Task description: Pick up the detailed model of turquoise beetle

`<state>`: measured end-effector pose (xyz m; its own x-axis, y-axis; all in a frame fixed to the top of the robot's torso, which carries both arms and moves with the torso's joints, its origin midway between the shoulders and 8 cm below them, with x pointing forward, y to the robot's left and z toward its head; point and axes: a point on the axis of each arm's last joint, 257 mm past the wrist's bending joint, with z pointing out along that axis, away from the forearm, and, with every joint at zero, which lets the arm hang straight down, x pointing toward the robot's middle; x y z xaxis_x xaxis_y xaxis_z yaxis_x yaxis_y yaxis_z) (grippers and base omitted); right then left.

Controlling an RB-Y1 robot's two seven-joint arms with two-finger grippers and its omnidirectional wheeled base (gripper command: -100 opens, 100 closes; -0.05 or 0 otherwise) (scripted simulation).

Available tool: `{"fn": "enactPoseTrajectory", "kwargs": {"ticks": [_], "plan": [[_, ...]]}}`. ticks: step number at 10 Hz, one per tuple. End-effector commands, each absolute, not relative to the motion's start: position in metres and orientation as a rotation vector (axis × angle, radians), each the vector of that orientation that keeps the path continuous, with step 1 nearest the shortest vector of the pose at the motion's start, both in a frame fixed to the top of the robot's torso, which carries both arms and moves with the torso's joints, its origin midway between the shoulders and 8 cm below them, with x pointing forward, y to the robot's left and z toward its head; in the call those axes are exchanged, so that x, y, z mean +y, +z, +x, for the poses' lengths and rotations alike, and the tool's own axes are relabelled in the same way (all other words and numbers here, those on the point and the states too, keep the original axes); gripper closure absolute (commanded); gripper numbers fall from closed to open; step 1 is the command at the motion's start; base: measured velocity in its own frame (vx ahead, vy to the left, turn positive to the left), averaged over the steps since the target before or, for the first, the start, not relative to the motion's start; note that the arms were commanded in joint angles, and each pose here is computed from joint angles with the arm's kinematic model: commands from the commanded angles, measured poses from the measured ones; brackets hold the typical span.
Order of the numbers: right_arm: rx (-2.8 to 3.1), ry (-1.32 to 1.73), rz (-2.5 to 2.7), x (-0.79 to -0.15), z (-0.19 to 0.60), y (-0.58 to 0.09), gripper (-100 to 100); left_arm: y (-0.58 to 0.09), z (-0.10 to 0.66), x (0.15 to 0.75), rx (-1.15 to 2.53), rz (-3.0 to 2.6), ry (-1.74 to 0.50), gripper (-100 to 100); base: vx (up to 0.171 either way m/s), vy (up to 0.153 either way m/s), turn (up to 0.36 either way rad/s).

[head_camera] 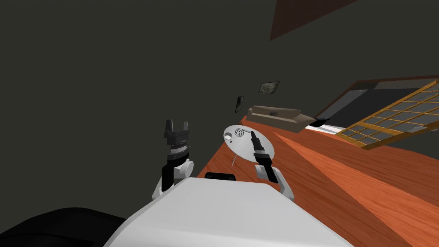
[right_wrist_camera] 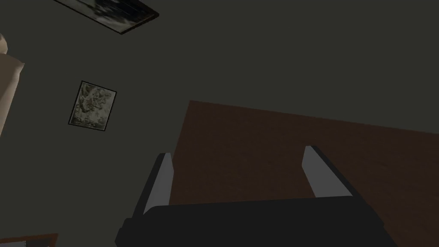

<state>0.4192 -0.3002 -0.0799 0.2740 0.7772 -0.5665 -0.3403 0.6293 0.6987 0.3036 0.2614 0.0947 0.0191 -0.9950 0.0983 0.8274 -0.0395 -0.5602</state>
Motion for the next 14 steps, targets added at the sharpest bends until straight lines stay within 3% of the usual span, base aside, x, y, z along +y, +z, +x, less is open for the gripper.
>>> {"fn": "enactPoseTrajectory", "kwargs": {"ticks": [1,14], "plan": [[1.100,0.713,0.487,-0.312,0.432,-0.098,-100,0.095,0.304,0.261,0.388,-0.547,-1.529,0,-0.038,-0.018,0.162],[1.515,0.227,0.536,-0.389,0.474,-0.260,-100,0.095,0.304,0.261,0.388,-0.547,-1.529,0,-0.025,-0.018,0.159]]}}
